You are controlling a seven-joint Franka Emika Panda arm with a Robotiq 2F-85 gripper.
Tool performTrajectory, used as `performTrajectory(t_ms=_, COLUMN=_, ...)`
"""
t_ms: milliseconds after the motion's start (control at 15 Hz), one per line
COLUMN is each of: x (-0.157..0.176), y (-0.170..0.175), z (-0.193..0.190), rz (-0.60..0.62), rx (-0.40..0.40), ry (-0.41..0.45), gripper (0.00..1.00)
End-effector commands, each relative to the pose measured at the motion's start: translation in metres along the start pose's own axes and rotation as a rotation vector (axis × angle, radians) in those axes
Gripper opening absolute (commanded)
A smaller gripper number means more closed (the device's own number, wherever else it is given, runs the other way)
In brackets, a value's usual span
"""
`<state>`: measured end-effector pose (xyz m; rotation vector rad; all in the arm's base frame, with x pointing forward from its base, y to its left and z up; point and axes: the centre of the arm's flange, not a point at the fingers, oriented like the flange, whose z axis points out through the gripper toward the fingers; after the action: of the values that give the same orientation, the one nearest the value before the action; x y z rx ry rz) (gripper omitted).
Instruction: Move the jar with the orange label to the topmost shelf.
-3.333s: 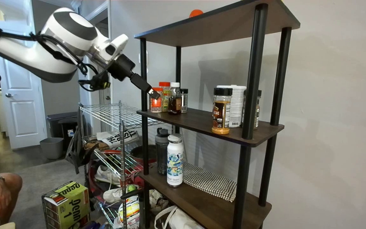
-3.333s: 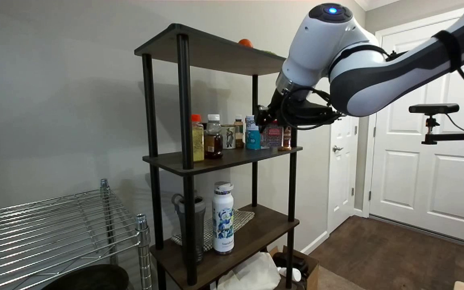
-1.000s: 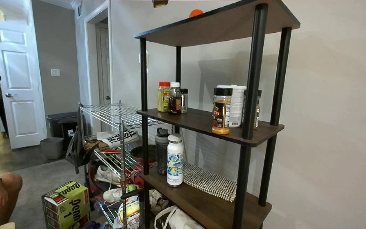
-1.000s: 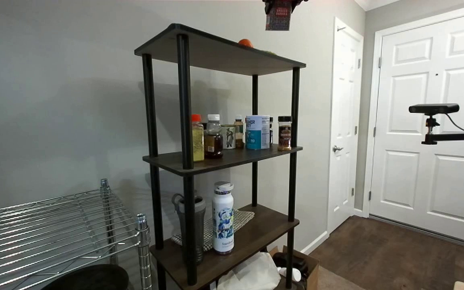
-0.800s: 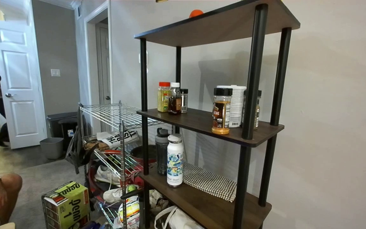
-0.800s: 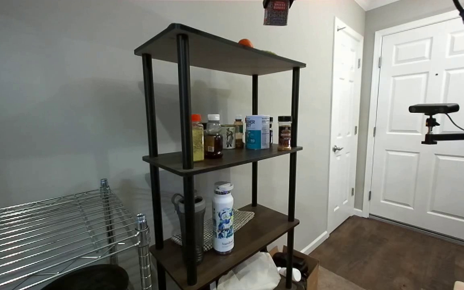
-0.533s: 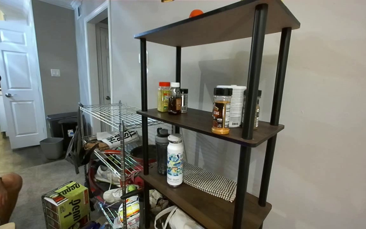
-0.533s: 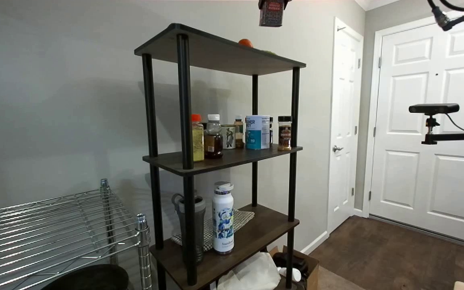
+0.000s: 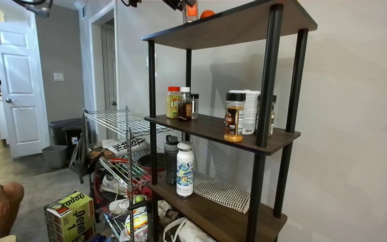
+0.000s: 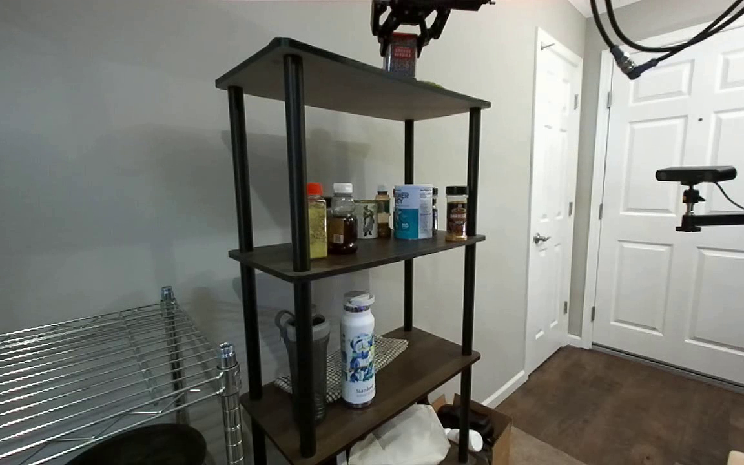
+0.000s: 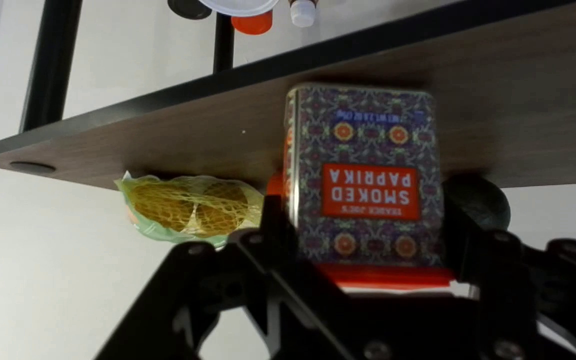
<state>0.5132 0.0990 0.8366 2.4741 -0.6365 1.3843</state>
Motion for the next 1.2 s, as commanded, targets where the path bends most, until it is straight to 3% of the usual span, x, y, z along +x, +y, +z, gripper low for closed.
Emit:
performTrajectory(t_ms=0, x=0.014, y=-0.009, z=0.016, rz=-0.025, rx=0.025, ry=-0.048, gripper=0.48)
performTrajectory(t_ms=333, x=0.018, y=-0.007, z=0.026, rz=-0.025, rx=0.036, ry=-0.06, gripper=0.48)
performTrajectory(t_ms=400, x=0.019, y=-0.006, z=0.027, rz=-0.022, rx=0.035, ry=-0.063, gripper=0.89)
performTrajectory(t_ms=533, x=0.017, y=-0.004, z=0.03, rz=-0.019, rx=0.037, ry=-0.065, gripper=0.98)
performTrajectory(t_ms=1133, x=0.011, y=0.005, z=0.017, rz=-0.001, rx=0.035, ry=-0.062, gripper=1.0)
